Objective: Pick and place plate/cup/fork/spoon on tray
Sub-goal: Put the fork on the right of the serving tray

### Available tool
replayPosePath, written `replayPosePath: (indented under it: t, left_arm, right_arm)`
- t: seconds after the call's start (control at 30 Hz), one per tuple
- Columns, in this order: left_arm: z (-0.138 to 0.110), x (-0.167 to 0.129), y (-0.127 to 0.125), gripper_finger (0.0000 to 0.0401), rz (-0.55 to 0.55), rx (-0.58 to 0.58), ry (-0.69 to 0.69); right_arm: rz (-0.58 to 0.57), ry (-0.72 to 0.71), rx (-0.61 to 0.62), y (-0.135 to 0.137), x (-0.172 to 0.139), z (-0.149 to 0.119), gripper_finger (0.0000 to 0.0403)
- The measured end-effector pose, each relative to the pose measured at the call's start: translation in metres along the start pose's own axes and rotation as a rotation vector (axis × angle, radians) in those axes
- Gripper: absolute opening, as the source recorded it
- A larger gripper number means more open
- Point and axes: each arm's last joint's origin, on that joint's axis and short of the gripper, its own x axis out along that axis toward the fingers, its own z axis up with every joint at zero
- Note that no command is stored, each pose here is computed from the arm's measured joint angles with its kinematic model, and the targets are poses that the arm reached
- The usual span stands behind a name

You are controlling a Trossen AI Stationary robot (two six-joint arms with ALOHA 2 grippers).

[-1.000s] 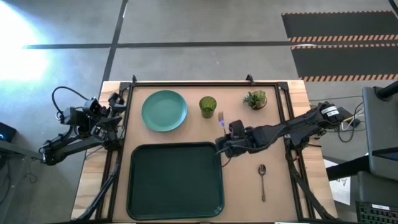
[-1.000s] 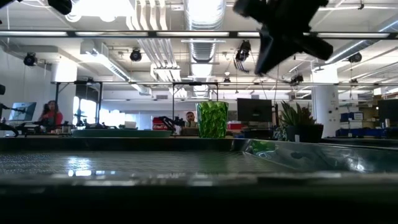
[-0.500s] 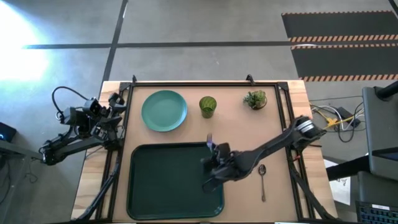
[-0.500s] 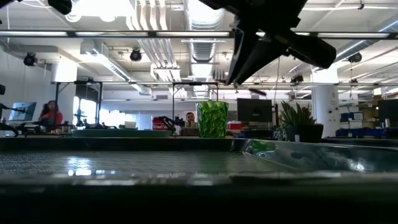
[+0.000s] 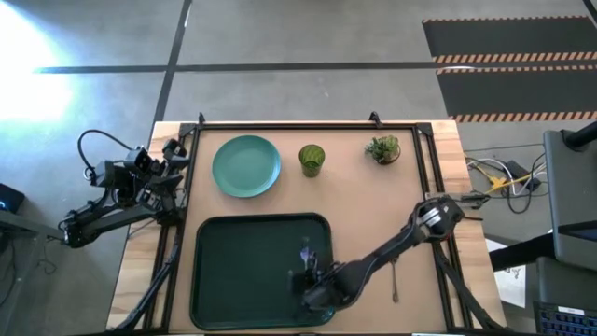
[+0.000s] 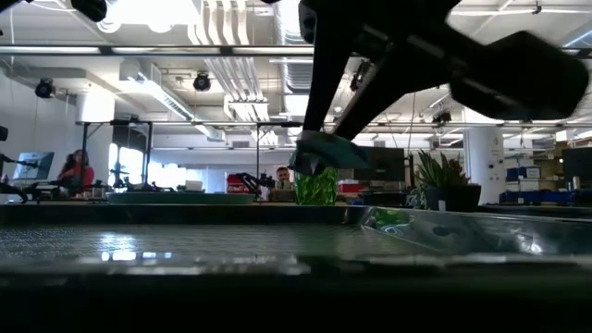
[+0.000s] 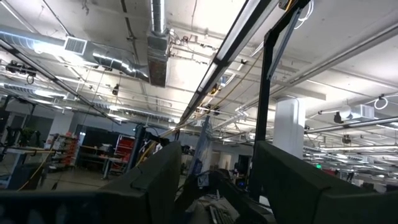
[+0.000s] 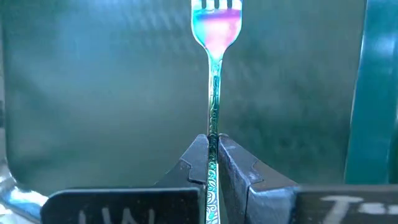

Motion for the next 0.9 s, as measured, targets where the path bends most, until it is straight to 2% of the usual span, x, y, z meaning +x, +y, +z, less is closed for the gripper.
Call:
replayPosePath:
  t: [0.1, 0.23, 0.57, 0.9]
  left_arm:
    - [0.000, 0.000, 0.000, 0.0191, -0.001, 0.000, 0.000]
    - [0.000, 0.000, 0.000, 0.0191, -0.002, 0.000, 0.000]
    - [0.000, 0.000, 0.000, 0.0191, -0.007, 0.000, 0.001]
    - [0.000, 0.000, 0.000, 0.0191, -0.007, 0.000, 0.001]
  right_arm:
    - [-0.063, 0.021, 0.000, -0.002, -0.005, -0.009, 0.0010]
    - [-0.139, 0.001, -0.022, -0.008, -0.010, -0.009, 0.0011]
    - [-0.161, 0.007, -0.144, -0.017, 0.003, -0.008, 0.0011]
    - [-0.163, 0.005, -0.154, -0.023, 0.012, -0.009, 0.0011]
